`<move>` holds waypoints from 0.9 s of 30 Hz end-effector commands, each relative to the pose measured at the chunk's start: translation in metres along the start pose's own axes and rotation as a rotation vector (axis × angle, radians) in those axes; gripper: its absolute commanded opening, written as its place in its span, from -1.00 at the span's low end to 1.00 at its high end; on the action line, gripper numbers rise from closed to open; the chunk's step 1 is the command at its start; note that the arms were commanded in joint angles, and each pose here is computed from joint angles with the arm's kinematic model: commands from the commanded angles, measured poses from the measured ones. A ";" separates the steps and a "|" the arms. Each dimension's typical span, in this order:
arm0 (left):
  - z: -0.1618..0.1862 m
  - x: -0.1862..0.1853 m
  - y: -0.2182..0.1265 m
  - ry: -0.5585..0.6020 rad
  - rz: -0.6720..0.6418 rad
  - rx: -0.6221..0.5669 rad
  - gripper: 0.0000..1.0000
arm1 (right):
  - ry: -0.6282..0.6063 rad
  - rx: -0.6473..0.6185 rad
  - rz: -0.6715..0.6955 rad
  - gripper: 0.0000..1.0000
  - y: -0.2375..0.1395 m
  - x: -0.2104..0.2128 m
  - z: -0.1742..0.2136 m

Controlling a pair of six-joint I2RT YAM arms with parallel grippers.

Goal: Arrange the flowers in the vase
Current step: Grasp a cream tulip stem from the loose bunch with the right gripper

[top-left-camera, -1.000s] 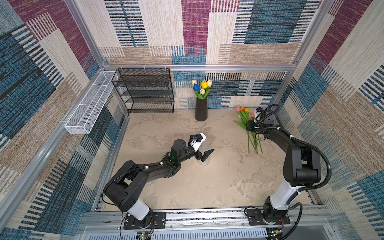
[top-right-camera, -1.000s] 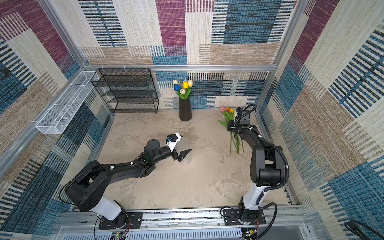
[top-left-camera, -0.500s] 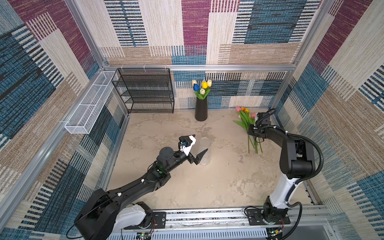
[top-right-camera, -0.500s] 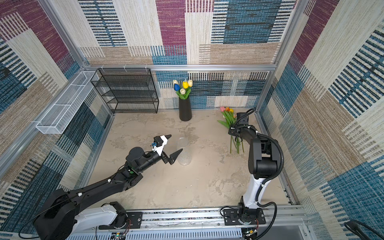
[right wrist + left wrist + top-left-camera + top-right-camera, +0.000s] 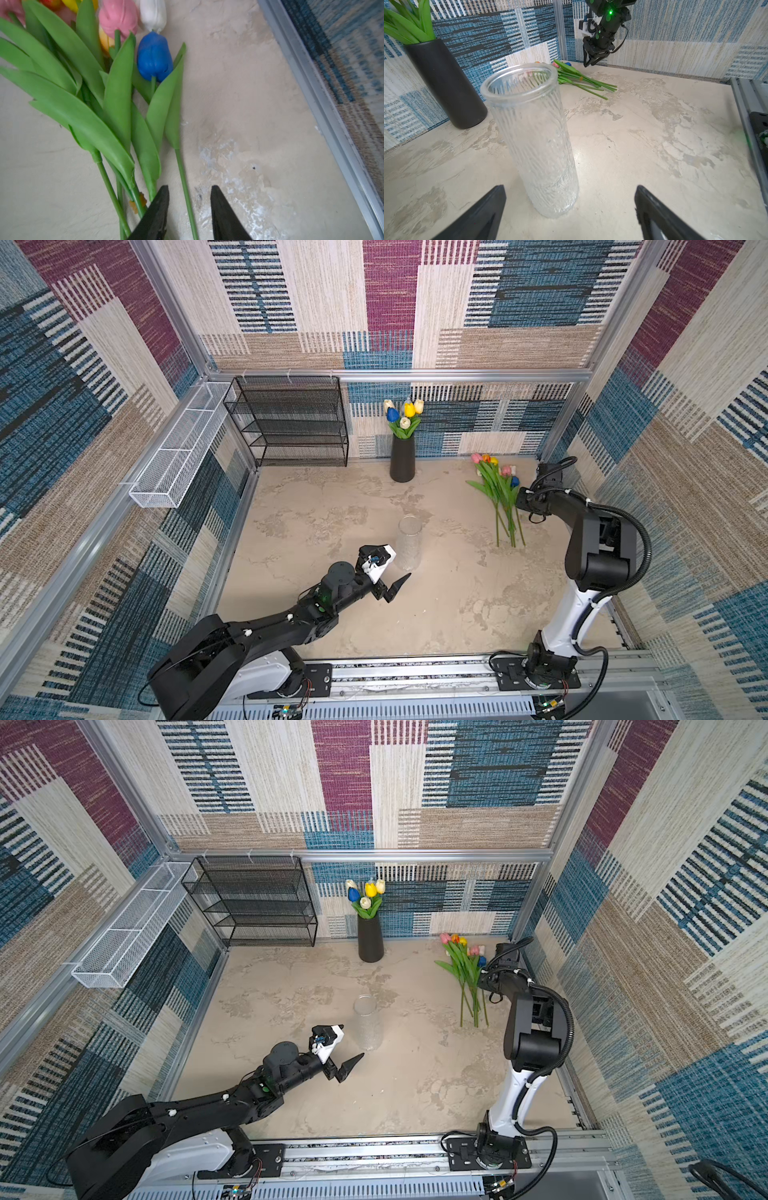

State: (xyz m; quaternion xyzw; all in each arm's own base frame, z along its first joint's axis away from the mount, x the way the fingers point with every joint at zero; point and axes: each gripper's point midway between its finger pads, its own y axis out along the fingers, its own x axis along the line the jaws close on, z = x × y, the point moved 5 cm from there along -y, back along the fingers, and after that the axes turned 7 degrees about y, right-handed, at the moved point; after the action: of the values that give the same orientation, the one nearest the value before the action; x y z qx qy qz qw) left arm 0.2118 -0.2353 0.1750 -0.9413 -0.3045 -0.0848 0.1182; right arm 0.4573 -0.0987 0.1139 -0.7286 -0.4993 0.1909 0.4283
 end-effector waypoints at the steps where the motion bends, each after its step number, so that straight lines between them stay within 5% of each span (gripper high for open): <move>1: -0.013 -0.011 0.004 -0.003 0.072 -0.054 0.99 | -0.042 0.041 0.037 -0.25 0.002 -0.006 0.005; 15: -0.018 -0.011 -0.003 0.031 0.052 -0.074 0.96 | -0.067 0.137 -0.021 -0.27 0.022 0.000 0.023; 23: -0.020 -0.015 -0.001 -0.002 0.092 -0.092 0.94 | -0.050 0.183 0.089 -0.48 0.041 -0.014 0.032; 27: -0.018 -0.014 0.001 0.010 0.079 -0.078 0.94 | -0.033 0.188 0.113 -0.77 0.047 -0.017 0.034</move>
State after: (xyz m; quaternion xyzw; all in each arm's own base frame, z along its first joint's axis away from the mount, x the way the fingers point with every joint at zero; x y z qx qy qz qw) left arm 0.1991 -0.2462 0.1805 -0.9548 -0.2650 -0.0875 0.1021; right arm 0.4638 -0.1004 0.0697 -0.7027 -0.4809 0.2505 0.4606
